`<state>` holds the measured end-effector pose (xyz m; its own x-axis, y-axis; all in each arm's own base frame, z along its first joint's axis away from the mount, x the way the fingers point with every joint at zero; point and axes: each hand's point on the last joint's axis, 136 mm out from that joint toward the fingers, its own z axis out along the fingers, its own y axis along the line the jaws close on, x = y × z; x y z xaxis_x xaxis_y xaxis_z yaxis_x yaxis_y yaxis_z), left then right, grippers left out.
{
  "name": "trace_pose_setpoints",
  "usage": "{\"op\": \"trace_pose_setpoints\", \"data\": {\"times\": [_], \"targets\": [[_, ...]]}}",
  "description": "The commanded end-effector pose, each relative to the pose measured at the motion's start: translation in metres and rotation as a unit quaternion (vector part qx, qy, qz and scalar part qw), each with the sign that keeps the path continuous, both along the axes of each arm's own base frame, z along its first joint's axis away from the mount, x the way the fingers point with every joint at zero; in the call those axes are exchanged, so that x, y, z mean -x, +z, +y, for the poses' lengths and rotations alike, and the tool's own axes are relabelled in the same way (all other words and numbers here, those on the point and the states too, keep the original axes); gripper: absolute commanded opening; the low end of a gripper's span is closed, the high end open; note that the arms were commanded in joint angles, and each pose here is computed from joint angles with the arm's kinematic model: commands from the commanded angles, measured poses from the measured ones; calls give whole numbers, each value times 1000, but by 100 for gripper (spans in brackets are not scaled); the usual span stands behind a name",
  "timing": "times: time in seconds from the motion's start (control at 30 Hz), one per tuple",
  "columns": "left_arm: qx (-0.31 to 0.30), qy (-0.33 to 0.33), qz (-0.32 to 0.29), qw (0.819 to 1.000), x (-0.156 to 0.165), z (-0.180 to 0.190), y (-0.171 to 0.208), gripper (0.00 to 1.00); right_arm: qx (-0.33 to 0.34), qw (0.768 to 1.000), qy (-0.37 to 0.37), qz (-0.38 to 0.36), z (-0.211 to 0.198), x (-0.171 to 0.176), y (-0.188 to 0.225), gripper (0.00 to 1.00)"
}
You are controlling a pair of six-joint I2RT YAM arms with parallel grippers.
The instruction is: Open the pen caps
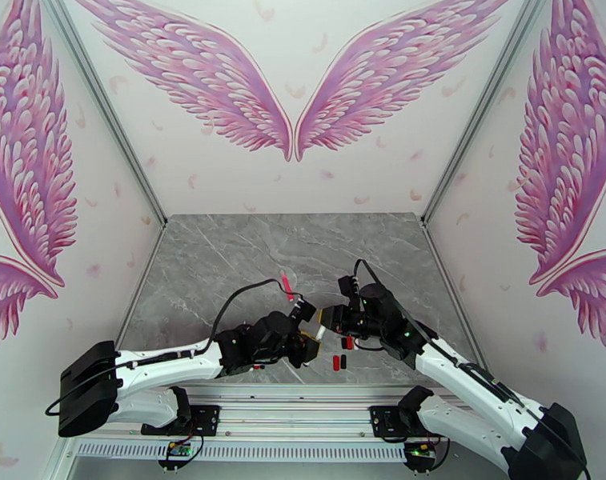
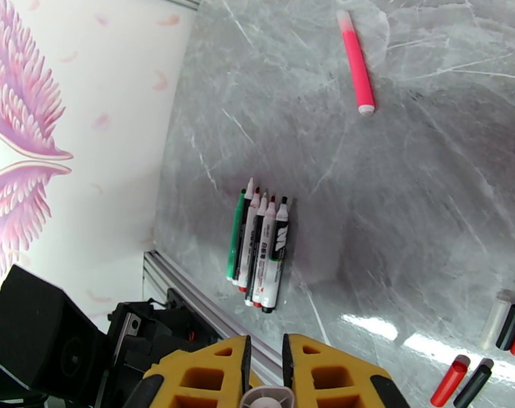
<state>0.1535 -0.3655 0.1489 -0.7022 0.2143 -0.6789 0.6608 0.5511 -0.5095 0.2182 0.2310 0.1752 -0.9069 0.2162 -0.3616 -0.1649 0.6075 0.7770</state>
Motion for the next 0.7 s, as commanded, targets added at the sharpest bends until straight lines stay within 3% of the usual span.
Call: {"op": "trace_pose_setpoints", "data": {"times": [0.0, 0.17, 0.53, 0.67], "targets": [[17, 6, -5, 1000, 0, 2, 3, 35, -26, 1000, 8, -1, 7, 2, 8, 17], [30, 16, 4, 999, -2, 7, -1, 33, -42, 999, 12, 1, 11, 3, 14, 17], [38, 2, 4, 999, -1, 4, 5, 9, -41, 999, 9, 2, 8, 5, 12, 16], [54, -17, 13, 998, 6, 4, 8, 5, -60, 998, -2, -31, 5, 0, 28, 15]]}}
